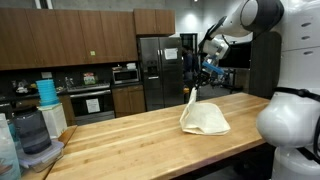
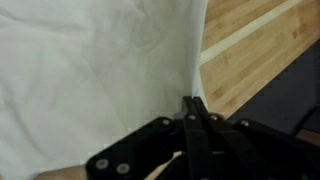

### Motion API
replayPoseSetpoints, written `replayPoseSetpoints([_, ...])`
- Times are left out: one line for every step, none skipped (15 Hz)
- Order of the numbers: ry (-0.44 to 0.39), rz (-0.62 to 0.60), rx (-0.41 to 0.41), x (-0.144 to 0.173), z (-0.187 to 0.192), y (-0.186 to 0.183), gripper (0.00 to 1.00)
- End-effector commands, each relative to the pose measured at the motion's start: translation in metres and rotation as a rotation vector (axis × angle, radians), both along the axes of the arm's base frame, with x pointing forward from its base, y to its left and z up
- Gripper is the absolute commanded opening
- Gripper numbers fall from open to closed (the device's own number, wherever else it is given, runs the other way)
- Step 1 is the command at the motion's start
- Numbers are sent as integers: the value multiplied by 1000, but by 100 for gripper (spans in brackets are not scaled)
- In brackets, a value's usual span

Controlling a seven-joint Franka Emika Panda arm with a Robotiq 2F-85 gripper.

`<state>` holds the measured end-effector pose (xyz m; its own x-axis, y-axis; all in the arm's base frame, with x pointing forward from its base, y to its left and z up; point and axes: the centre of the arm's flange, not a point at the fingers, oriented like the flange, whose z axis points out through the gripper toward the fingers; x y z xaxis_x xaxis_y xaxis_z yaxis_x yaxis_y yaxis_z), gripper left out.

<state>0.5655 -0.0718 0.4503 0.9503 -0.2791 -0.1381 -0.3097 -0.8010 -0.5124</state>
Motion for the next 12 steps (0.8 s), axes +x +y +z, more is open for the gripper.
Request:
replayPoseSetpoints([11,10,-32,10,-3,-36,0])
replayPoseSetpoints([19,4,-54,13,-9,-46,0])
replayPoseSetpoints([36,-10,-74,15,-16,-55,0])
replayPoseSetpoints([55,-24,-88,18,-27,-64,0])
replayPoseSetpoints([75,-23,-89,20,-38,-73,0])
replayPoseSetpoints([100,-22,-90,21,-52,-81,0])
replayPoseSetpoints([123,-26,-94,24,-64,-88,0])
replayPoseSetpoints([146,-33,-98,24,-78,-95,0])
replayPoseSetpoints([167,-39,-102,27,-91,-100,0])
replayPoseSetpoints([188,-53,-109,29,-105,-105,0])
replayPoseSetpoints([207,-60,-113,32,-117,-109,0])
replayPoseSetpoints([223,-61,-114,32,-127,-113,0])
